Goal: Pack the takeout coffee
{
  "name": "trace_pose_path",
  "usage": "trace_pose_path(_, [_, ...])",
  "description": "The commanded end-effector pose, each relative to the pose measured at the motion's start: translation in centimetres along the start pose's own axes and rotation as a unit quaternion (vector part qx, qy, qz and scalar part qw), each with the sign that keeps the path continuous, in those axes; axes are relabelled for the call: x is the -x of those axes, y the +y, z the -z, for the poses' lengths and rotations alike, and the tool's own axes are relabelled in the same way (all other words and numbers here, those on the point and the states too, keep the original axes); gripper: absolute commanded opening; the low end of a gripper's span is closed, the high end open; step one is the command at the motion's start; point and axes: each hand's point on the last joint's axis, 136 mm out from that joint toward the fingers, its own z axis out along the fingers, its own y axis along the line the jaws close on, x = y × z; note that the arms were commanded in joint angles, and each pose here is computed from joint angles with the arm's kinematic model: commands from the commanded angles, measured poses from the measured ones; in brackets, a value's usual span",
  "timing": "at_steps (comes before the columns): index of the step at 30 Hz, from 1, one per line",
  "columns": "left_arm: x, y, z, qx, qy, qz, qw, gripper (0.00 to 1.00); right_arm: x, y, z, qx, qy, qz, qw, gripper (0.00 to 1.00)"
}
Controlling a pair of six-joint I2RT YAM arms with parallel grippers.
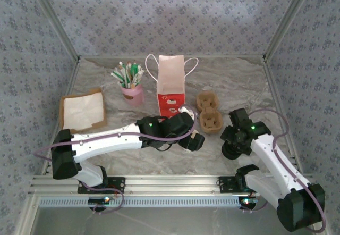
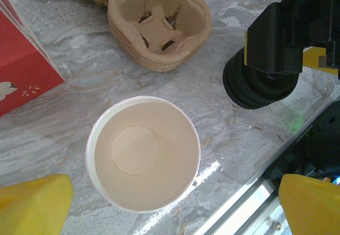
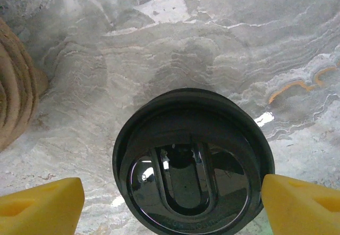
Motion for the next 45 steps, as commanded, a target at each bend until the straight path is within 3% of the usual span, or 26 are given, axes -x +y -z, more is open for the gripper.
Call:
trace_pose_path(1, [1.2, -0.9, 0.9, -0.013, -0.021, -0.006, 1.000, 0.99, -0.1, -0.7, -0.5, -0.016, 0.000, -0.010, 1.000, 0.88])
trace_pose_path(18, [1.3, -0.6, 1.0, -0.009, -0.026, -0.006, 1.000, 0.99, 1.4, 1.4, -0.6, -0.007, -0.003, -0.015, 1.000, 0.88])
trace_pose_path(26, [1.4, -0.5, 1.1, -0.007, -0.029, -0.006, 1.000, 0.99, 1.4, 0.2, 0.4, -0.027, -0.024, -0.005, 0.999, 0.91])
trace_pose_path(31, [1.4, -0.5, 1.2, -0.007, -0.029, -0.005, 1.000, 1.00, 0.3, -0.4, 0.0, -0.027, -0.005, -0.003, 1.000, 0.91])
trace_pose_path(45, [1.4, -0.6, 1.0, -0.007, -0.027, -0.005, 1.000, 1.00, -0.5, 0.4, -1.3, 0.009, 0.004, 0.004, 1.000, 0.82])
